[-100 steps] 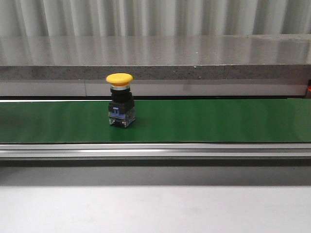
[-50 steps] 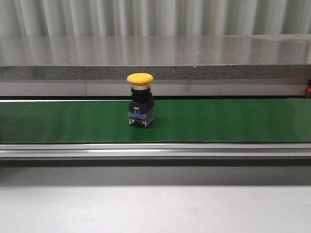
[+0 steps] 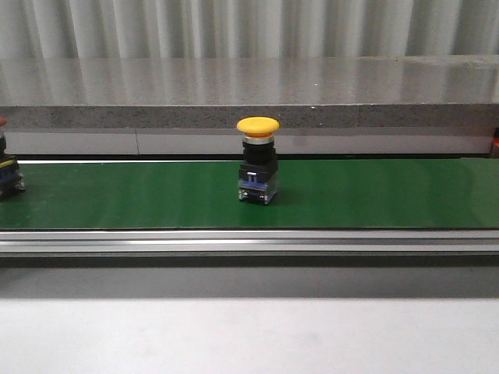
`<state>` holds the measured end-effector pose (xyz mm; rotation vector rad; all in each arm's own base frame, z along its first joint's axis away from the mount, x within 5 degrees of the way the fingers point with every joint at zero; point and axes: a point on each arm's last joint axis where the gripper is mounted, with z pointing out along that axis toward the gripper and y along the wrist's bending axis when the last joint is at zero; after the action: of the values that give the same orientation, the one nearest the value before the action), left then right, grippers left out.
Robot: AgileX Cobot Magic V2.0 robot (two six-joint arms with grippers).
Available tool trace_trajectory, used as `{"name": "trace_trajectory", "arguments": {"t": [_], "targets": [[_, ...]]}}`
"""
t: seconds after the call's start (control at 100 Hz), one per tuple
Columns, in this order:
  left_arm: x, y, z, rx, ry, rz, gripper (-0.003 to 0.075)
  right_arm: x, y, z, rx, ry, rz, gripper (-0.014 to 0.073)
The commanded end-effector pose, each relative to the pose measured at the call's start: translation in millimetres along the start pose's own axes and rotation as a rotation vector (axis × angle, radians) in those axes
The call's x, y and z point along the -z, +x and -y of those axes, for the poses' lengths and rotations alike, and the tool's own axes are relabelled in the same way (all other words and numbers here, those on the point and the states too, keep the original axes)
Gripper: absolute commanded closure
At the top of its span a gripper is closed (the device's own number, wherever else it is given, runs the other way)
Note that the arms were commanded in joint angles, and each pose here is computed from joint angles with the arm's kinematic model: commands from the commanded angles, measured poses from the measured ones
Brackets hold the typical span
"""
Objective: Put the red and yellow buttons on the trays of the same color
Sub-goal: 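Place the red button on the conveyor and withdraw the left gripper, then lower the right gripper onto the yellow button at conveyor end, grasp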
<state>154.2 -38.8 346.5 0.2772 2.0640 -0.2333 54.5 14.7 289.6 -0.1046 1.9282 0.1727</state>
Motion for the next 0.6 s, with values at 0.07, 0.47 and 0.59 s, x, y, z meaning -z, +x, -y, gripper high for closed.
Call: {"name": "trace_trajectory", "arguments": {"t": [0.07,0.47,0.59], "targets": [[23,16,4,0.008,0.001,0.128,0.0740,3,-15,0,-0.006,0.009,0.110,0.0661],[38,48,6,0.002,0.000,0.157,0.0740,-20,-61,-14,0.015,-0.156,0.008,0.0661],[38,48,6,0.002,0.000,0.157,0.0740,-36,-89,-23,0.033,-0.202,-0.038,0.0661]]}}
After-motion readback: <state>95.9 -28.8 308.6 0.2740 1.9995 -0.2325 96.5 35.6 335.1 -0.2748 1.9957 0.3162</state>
